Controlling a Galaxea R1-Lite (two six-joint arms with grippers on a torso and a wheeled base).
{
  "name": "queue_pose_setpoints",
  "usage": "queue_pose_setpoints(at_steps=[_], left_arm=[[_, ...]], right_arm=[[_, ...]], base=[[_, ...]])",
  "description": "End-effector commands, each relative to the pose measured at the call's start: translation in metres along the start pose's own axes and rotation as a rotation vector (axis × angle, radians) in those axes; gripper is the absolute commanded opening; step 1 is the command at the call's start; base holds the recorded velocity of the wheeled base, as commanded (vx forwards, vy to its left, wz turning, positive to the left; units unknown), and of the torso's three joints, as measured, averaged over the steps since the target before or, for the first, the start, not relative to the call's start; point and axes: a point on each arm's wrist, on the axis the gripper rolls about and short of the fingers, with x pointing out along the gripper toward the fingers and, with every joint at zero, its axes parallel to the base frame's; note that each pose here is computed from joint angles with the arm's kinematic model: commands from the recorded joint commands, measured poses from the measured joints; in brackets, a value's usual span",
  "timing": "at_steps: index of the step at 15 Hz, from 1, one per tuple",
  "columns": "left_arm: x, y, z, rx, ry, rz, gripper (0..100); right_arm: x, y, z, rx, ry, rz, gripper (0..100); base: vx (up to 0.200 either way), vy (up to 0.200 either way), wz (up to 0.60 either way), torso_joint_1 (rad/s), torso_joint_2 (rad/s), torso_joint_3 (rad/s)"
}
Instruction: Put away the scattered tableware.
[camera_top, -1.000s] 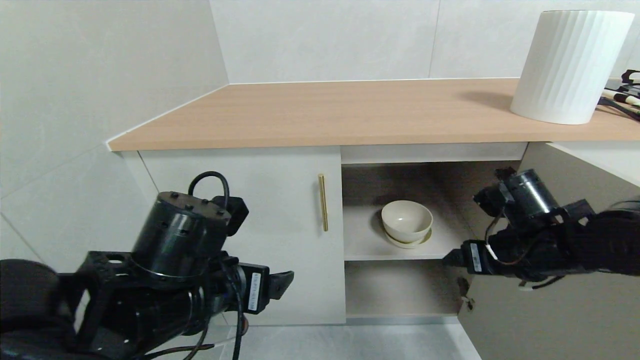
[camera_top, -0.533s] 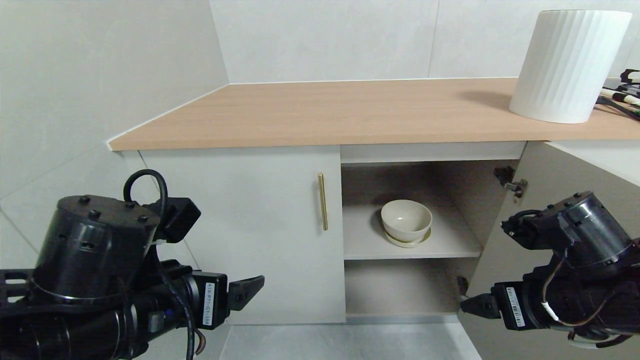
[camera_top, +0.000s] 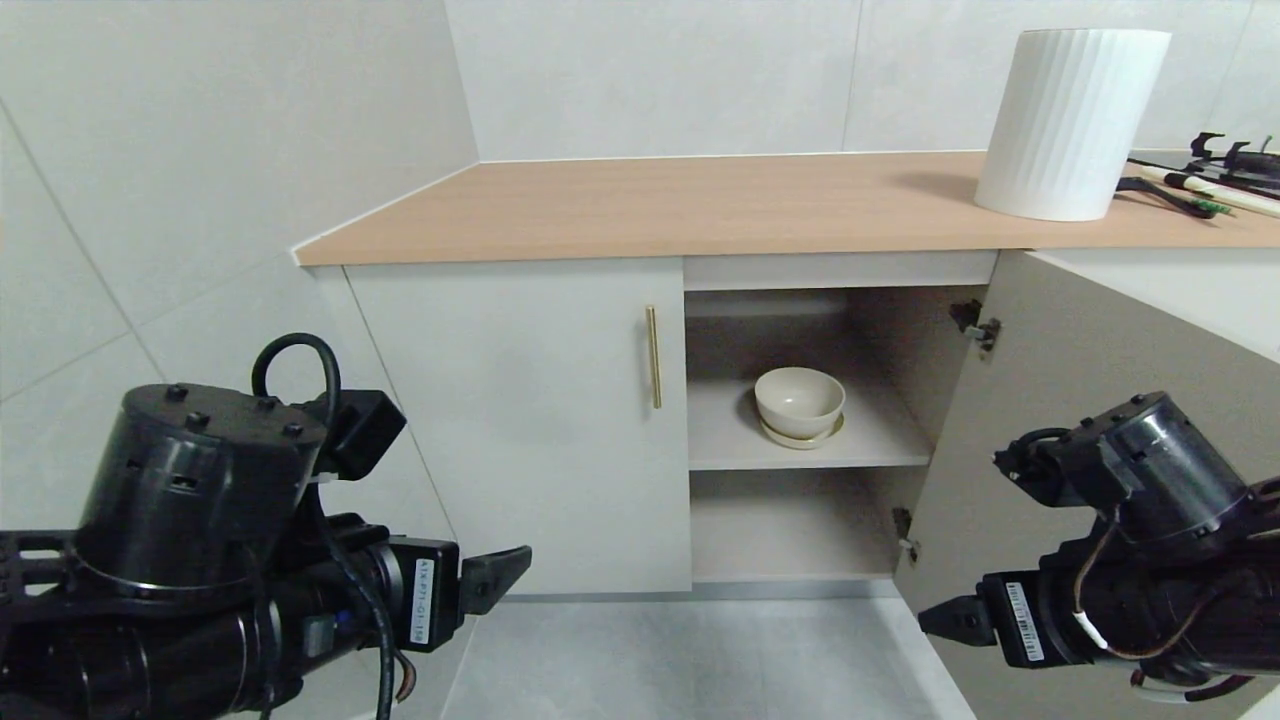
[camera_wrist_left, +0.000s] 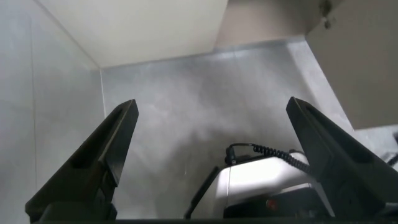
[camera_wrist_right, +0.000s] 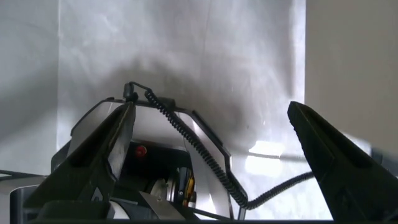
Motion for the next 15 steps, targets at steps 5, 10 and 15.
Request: queue_pose_setpoints(at_steps=[5, 10, 15], left_arm=[[0.002, -0.001, -0.001, 0.002, 0.008, 0.004, 100], [0.001, 0.000, -0.001, 0.003, 0.006, 0.003, 100], [0.006, -0.001, -0.002, 0.012, 0.017, 0.011, 100]], right_arm=[[0.004, 0.001, -0.001, -0.003, 0.014, -0.006, 100], [-0.006, -0.008, -0.012, 0.001, 0.011, -0.010, 100], [-0.019, -0.018, -0.019, 0.015, -0.001, -0.026, 100]], base=[[-0.200, 0.000, 0.00, 0.000, 0.00, 0.002], [0.000, 0.000, 0.00, 0.000, 0.00, 0.000], [0.000, -0.040, 0.00, 0.001, 0.00, 0.000]])
